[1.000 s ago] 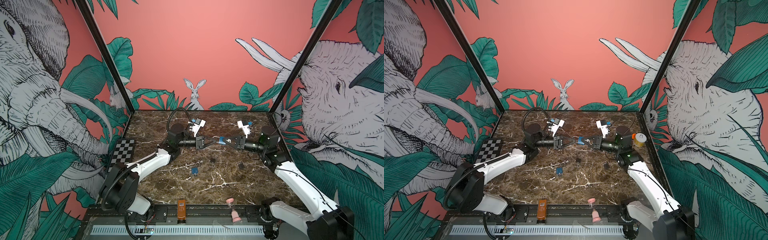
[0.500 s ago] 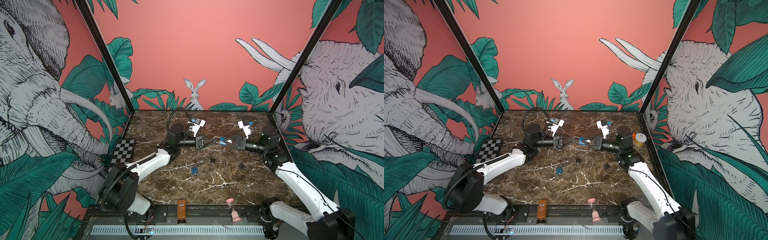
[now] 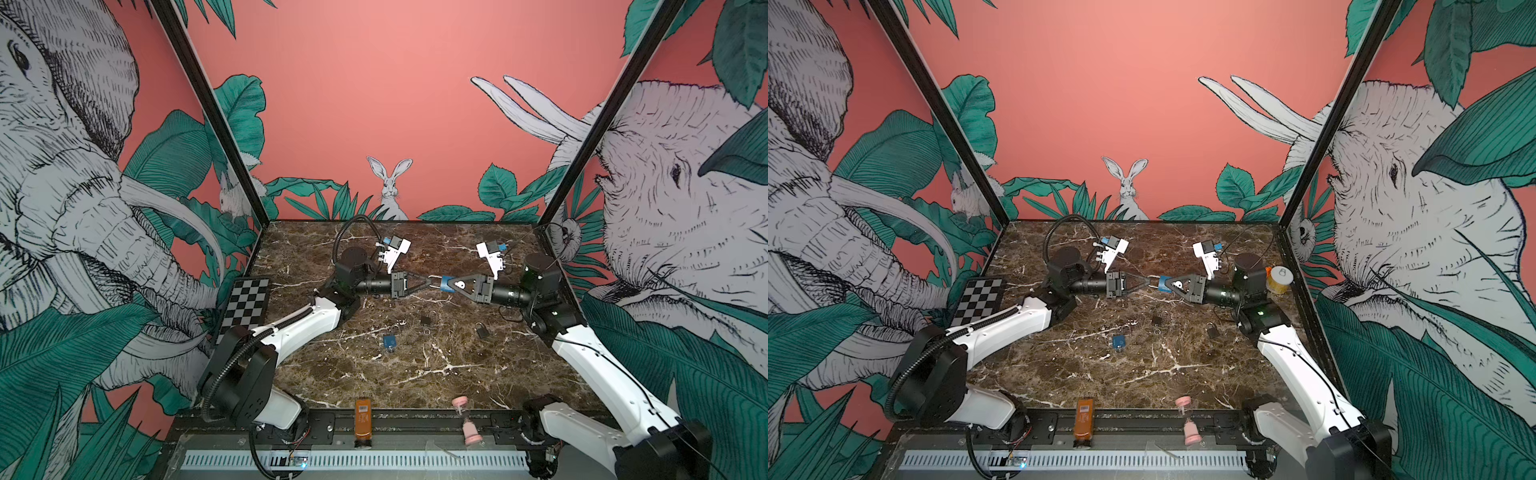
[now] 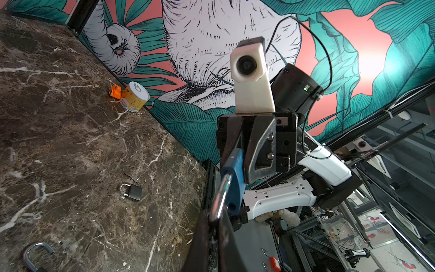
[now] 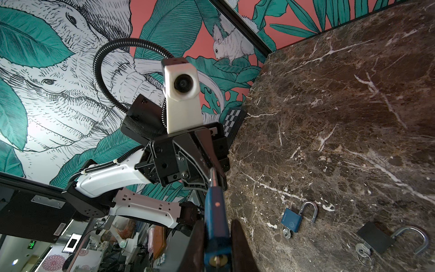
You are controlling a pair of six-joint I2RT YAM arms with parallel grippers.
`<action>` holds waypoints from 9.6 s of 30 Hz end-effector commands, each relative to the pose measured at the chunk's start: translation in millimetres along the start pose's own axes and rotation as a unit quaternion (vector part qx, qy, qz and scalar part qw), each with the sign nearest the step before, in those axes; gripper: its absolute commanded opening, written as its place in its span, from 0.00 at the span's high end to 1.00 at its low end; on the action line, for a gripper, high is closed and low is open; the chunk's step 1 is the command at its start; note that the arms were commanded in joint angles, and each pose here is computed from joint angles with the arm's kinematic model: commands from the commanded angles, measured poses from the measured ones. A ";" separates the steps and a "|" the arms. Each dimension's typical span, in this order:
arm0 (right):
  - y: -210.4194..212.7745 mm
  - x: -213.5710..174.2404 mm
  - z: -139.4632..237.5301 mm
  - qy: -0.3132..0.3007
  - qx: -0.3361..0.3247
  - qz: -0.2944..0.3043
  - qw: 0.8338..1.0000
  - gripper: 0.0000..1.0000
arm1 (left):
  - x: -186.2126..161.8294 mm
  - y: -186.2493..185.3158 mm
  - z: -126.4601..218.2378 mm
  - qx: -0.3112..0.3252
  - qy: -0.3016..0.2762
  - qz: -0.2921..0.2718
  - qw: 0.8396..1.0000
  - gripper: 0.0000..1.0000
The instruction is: Lock with the key
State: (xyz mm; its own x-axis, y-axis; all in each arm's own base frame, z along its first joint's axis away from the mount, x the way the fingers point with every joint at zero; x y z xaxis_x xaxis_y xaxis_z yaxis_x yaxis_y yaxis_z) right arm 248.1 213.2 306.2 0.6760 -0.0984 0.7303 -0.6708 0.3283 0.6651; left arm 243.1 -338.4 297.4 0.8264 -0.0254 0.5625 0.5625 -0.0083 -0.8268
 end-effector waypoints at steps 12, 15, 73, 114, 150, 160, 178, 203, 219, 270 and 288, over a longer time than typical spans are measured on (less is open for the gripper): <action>-8.8 4.2 0.5 -0.022 -0.020 0.042 0.999 1.00 | 11.8 -63.3 1.7 -0.082 0.002 -0.046 0.996 1.00; -8.7 8.0 -0.1 -0.027 -0.020 0.043 0.999 1.00 | 8.5 -68.3 0.0 -0.088 0.008 -0.053 0.995 1.00; -55.3 -7.0 25.1 -0.053 -0.097 -0.011 0.994 1.00 | 29.1 -0.8 5.9 0.035 -0.046 -0.071 0.996 0.25; 5.5 6.2 24.5 -0.074 0.052 0.114 0.989 1.00 | -4.9 -35.4 -56.4 -0.119 0.076 -0.020 0.990 0.61; -13.0 -0.9 37.5 -0.081 -0.009 0.088 0.993 0.66 | 5.6 -31.2 -44.4 -0.111 0.041 -0.020 0.993 1.00; -12.9 -2.1 36.3 -0.081 0.003 0.079 0.994 0.76 | 4.0 -26.4 -45.8 -0.107 0.044 -0.013 0.993 1.00; -13.5 -5.4 37.7 -0.086 0.008 0.073 0.994 0.98 | 1.8 -20.8 -47.6 -0.108 0.048 -0.014 0.993 1.00; -137.1 -70.3 74.7 -0.099 -0.269 -0.116 0.951 1.00 | -17.6 86.8 -43.7 0.164 0.153 -0.037 0.974 1.00; -179.2 -159.4 73.1 -0.117 -0.384 -0.165 0.901 1.00 | -99.0 132.1 -83.3 0.122 0.395 -0.040 0.910 1.00; -210.6 -172.4 47.3 -0.103 -0.441 -0.160 0.877 0.76 | -135.2 221.7 -128.6 0.168 0.457 -0.018 0.873 0.65; -189.7 -149.7 39.2 -0.083 -0.416 -0.117 0.898 0.74 | -92.9 219.4 -128.4 0.209 0.404 -0.073 0.887 0.47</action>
State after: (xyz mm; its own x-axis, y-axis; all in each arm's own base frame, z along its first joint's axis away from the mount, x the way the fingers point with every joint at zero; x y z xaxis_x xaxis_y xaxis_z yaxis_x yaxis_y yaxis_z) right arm 256.5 122.8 61.4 0.6815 -0.3962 0.6153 0.0390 0.8593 0.5100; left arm 263.6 -472.1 48.2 0.5446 -0.7921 0.2757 0.7083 0.2584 -0.6569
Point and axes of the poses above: each gripper's point midway between its finger pads, its own z axis back along the fingers, its own y axis along the line the jaws close on, x = y × z, the point moved 1 cm from there along z, back along the fingers, and after that the axes turned 9 degrees about z, right-handed, at the moved point
